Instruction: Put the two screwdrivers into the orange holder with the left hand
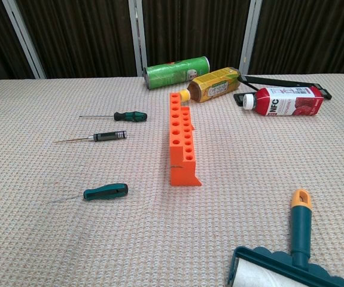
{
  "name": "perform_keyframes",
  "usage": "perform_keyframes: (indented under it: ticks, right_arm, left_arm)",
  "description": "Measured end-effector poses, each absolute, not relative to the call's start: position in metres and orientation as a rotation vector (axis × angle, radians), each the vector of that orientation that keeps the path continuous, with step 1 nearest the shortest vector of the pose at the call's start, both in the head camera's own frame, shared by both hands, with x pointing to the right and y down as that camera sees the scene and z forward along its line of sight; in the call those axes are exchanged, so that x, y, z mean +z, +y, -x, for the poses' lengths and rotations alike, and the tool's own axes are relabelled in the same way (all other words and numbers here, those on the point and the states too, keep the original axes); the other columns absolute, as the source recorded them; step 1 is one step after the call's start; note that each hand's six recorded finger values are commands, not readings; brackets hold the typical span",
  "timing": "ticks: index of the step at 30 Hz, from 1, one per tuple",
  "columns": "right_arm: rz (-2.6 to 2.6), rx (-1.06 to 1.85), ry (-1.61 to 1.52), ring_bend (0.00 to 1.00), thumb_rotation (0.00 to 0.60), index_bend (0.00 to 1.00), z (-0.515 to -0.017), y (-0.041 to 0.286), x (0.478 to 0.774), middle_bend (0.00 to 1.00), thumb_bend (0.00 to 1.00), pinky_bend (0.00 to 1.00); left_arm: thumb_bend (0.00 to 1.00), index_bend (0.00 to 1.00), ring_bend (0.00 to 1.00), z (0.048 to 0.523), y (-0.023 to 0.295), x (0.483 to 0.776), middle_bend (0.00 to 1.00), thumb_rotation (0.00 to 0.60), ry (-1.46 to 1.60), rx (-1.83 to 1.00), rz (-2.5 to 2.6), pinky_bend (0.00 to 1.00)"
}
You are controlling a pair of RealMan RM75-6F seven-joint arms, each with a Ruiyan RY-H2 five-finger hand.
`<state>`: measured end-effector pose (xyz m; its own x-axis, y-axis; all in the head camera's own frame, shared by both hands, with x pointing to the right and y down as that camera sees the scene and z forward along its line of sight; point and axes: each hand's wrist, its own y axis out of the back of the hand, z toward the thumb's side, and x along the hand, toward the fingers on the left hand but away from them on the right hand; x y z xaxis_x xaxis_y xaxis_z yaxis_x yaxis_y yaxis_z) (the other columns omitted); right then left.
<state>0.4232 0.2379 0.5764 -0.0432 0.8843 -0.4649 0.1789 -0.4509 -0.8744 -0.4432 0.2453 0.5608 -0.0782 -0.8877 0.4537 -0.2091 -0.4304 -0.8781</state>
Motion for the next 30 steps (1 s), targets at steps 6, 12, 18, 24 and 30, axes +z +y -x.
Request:
perform_keyframes:
  ticks: [6, 12, 18, 24, 30]
  right_arm:
    - [1.658, 1.535, -1.139, 0.0, 0.6, 0.11, -0.423, 0.239, 0.577, 0.0, 0.0, 0.0]
    - [1.659, 1.49, -1.196, 0.0, 0.6, 0.1, -0.421, 0.238, 0.574, 0.0, 0.0, 0.0]
    - [1.663, 1.446, -1.242, 0.0, 0.6, 0.1, -0.418, 0.237, 0.574, 0.0, 0.0, 0.0]
    - [1.65, 1.425, -1.256, 0.0, 0.6, 0.1, -0.417, 0.234, 0.572, 0.0, 0.0, 0.0]
    - [1.637, 1.423, -1.271, 0.0, 0.6, 0.1, -0.419, 0.235, 0.569, 0.0, 0.0, 0.0]
  left_arm:
    - [0.08, 0.4, 0.04, 0.443, 0.245, 0.558, 0.16, 0.6, 1.196, -1.542, 1.628, 0.0]
    - [0.09, 0.41, 0.04, 0.442, 0.245, 0.555, 0.17, 0.6, 1.211, -1.521, 1.633, 0.0]
    - [0.09, 0.41, 0.06, 0.437, 0.243, 0.553, 0.18, 0.6, 1.194, -1.49, 1.643, 0.0]
    - [0.09, 0.42, 0.07, 0.431, 0.243, 0.554, 0.18, 0.6, 1.232, -1.464, 1.665, 0.0]
    - [0.09, 0.43, 0.08, 0.422, 0.243, 0.56, 0.2, 0.6, 1.239, -1.441, 1.696, 0.0]
